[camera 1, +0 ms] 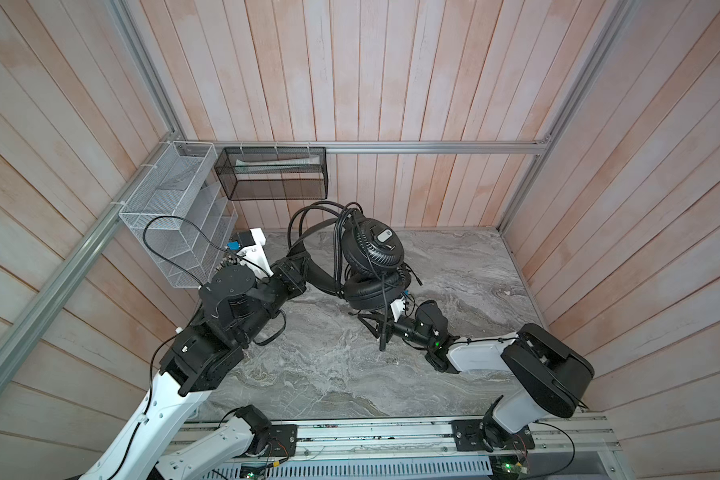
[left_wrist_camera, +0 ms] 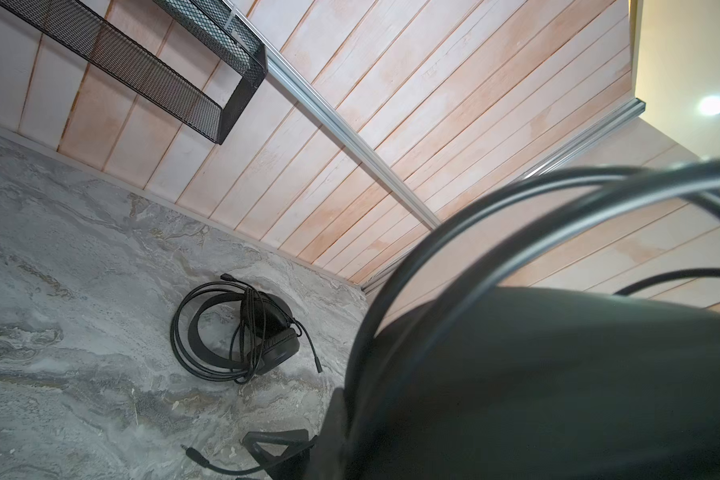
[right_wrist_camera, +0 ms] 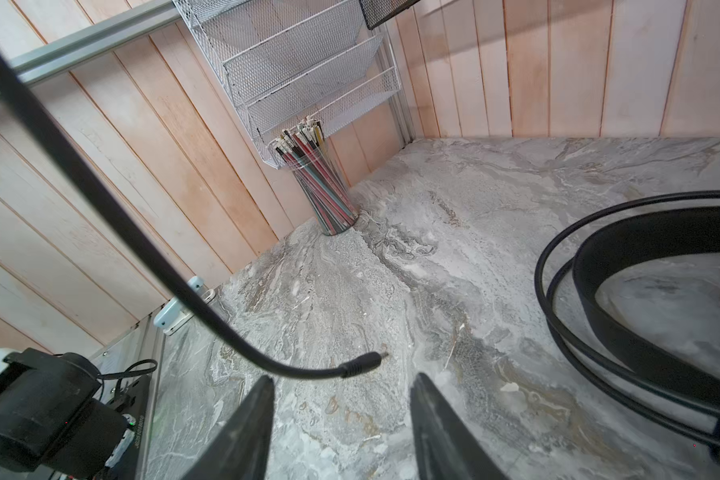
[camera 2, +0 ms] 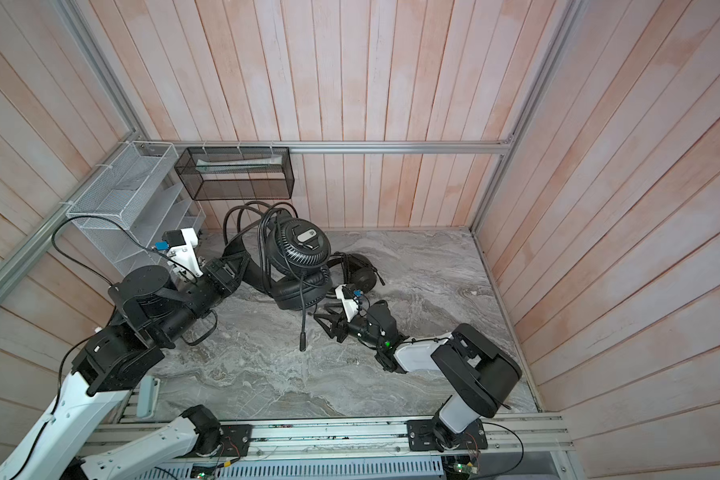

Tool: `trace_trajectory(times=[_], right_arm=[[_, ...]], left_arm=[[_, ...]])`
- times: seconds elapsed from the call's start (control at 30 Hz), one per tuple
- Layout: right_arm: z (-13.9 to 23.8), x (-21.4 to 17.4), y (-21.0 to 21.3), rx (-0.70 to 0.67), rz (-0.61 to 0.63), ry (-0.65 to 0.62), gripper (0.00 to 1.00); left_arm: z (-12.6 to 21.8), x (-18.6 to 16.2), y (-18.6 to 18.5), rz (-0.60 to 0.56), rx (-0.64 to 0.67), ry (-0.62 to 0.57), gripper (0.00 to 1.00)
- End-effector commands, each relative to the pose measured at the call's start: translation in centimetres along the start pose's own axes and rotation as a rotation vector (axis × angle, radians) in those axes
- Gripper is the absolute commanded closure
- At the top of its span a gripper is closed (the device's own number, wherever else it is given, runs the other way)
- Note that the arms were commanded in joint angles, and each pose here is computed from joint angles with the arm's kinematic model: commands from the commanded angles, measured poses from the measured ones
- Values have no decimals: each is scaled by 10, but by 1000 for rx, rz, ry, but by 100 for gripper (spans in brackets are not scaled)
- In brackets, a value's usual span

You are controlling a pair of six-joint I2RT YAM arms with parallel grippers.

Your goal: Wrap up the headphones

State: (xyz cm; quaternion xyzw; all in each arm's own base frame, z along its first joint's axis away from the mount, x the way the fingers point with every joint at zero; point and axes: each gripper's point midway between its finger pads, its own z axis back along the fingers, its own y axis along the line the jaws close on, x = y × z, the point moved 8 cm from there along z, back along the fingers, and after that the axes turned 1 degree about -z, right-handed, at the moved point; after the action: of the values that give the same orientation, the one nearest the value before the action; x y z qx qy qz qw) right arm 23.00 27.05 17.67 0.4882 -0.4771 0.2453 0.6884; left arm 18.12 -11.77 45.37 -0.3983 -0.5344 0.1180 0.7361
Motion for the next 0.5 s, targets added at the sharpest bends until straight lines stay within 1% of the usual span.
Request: trace_trajectory(times=[0.0, 0.1, 0.3, 0.4, 0.47], right_arm=[[-4, 13, 5, 20, 9, -86, 53], [-4, 9, 8, 29, 2, -93, 53], [-6, 11, 22, 44, 47, -103, 46], [-7, 11, 23, 28, 61, -103, 47], [-6, 10, 21, 6, 69, -101, 51]], left_arm=[[10, 19, -18, 65, -102, -87, 100], [8, 17, -17, 70, -100, -85, 100], [6, 17, -19, 74, -109, -78, 100], [5, 16, -19, 75, -110, -77, 100], [6, 16, -18, 77, -109, -77, 100]])
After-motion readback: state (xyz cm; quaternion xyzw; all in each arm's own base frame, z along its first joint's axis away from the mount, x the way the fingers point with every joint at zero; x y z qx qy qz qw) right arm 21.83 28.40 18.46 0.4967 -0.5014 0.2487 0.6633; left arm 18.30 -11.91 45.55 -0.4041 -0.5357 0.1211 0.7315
